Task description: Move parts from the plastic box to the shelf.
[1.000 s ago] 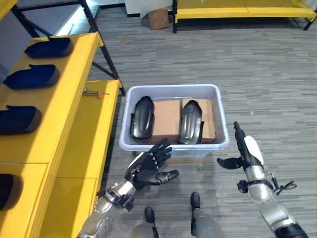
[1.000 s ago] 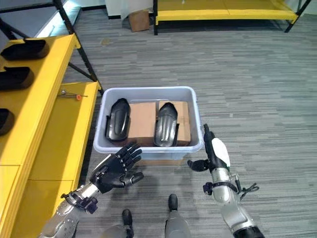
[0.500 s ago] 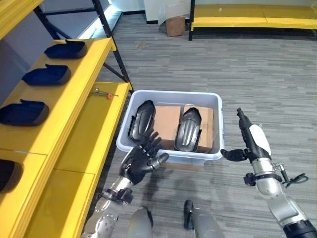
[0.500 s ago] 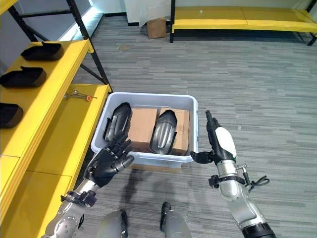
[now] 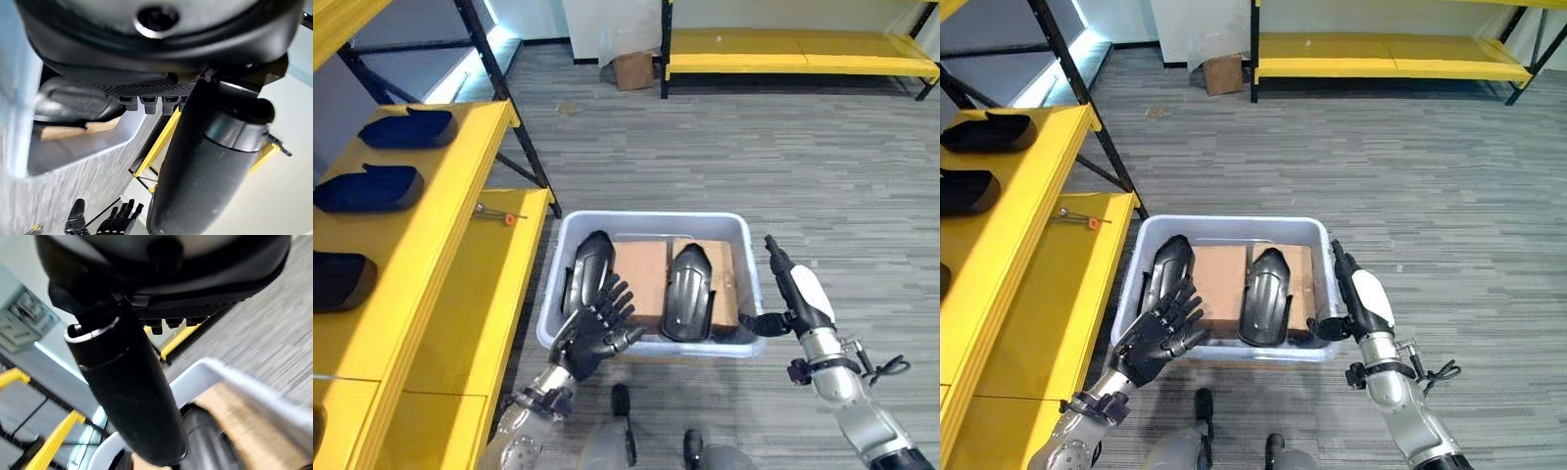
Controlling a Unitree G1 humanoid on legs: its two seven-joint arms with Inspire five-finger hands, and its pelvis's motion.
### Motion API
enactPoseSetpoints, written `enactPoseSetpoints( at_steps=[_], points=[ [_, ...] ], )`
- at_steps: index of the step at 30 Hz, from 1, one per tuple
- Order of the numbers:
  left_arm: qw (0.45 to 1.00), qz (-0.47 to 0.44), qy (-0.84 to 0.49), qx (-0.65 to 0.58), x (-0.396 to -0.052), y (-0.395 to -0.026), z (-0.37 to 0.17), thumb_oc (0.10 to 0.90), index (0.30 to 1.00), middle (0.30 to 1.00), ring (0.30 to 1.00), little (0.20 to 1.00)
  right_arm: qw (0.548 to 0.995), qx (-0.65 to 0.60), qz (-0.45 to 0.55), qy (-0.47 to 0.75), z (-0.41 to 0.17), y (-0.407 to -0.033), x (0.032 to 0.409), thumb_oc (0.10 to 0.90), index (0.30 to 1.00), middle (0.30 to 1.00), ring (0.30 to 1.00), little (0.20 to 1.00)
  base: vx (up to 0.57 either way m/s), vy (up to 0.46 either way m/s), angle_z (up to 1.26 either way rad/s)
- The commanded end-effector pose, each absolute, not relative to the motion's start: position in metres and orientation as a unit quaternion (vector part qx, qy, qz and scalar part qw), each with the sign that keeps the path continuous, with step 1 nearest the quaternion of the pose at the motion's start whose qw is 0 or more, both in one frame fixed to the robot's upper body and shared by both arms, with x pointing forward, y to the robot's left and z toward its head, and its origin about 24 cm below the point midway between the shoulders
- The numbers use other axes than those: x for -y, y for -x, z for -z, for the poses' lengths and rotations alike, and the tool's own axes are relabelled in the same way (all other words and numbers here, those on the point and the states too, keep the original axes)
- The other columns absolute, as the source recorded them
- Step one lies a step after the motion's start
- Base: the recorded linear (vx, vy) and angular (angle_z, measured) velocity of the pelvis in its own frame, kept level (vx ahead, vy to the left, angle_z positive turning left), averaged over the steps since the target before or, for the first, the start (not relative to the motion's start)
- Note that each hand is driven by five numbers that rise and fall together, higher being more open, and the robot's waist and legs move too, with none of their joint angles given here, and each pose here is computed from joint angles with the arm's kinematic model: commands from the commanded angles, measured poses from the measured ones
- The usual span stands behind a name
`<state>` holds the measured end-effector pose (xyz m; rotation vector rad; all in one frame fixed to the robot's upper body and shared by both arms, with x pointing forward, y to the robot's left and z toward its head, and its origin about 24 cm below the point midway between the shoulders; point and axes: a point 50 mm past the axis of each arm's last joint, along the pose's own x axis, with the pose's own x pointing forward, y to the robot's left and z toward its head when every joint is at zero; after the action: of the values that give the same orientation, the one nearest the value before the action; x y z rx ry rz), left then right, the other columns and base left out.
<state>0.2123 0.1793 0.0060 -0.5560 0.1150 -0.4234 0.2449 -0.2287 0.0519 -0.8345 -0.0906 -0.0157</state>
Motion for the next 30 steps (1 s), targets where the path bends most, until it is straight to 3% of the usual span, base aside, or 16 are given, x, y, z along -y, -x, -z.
enactPoseSetpoints(
  at_steps=[1,13,19,25,30],
  points=[
    [0.935,0.258,0.240,0.054,-0.184,-0.221,-0.050,0.900,1.000,1.000,1.000,1.000,0.910,0.189,0.020,0.369,-0.113,-0.268,0.213,0.900,1.000,1.000,1.000,1.000,0.01,0.057,0.26],
    [0.934,0.264,0.228,0.078,-0.186,-0.232,-0.063,0.900,1.000,1.000,1.000,1.000,0.941,0.206,-0.010,0.268,-0.136,-0.298,0.194,0.900,1.000,1.000,1.000,1.000,0.00,0.058,0.11],
    [0.925,0.282,0.228,0.111,-0.184,-0.243,-0.077,0.900,1.000,1.000,1.000,1.000,0.941,0.156,0.113,0.279,-0.137,-0.329,0.211,0.900,1.000,1.000,1.000,1.000,-0.05,0.052,0.14],
    [0.928,0.280,0.229,0.092,-0.181,-0.245,-0.073,0.900,1.000,1.000,1.000,1.000,0.953,0.124,0.116,0.252,-0.135,-0.338,0.208,0.900,1.000,1.000,1.000,1.000,0.03,0.038,0.12],
    [0.924,0.292,0.225,0.100,-0.177,-0.248,-0.076,0.900,1.000,1.000,1.000,1.000,0.929,0.152,0.136,0.308,-0.150,-0.346,0.205,0.900,1.000,1.000,1.000,1.000,-0.02,0.037,0.06]
  ],
)
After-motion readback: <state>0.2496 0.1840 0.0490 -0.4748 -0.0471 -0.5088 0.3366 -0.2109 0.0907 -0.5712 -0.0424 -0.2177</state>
